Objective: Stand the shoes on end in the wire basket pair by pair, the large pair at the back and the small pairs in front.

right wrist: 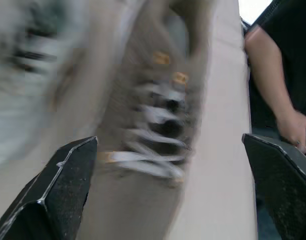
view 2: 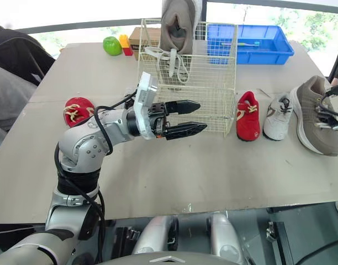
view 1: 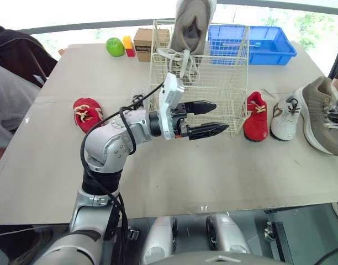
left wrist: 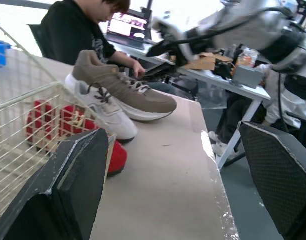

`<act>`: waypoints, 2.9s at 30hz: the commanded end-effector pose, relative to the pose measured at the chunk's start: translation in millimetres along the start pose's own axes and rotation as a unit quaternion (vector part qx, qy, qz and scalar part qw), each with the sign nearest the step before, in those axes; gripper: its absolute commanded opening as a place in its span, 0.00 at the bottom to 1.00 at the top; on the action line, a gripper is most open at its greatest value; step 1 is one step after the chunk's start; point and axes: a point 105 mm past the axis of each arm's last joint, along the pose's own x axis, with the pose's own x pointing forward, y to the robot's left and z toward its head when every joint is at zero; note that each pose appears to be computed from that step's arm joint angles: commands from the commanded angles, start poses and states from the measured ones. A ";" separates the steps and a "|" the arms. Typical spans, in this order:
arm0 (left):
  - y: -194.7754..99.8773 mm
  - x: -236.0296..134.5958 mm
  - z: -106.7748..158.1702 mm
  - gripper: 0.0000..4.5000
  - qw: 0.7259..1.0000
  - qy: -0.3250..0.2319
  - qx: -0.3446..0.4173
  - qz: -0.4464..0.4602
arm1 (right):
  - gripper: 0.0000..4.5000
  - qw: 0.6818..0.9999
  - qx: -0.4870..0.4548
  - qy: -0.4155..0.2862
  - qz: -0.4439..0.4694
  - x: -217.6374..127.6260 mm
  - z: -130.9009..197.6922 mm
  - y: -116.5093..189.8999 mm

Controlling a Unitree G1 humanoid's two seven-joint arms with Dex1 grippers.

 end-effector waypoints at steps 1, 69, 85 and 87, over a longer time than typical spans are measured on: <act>-0.1 7.2 6.1 0.99 0.999 -0.015 0.029 -0.003 | 1.00 1.000 -0.012 0.019 -0.022 18.2 -1.9 -26.7; 5.9 -1.3 14.3 1.00 0.999 -0.035 0.032 0.026 | 0.01 0.840 0.188 -0.503 0.071 -92.0 169.5 -7.9; 23.4 -35.8 37.9 1.00 0.968 -0.135 0.101 0.184 | 0.01 0.680 0.291 -0.663 0.111 -131.1 265.9 51.3; 19.7 -45.7 35.8 1.00 0.967 -0.138 0.092 0.191 | 0.01 0.665 0.303 -0.670 0.129 -129.1 272.8 64.6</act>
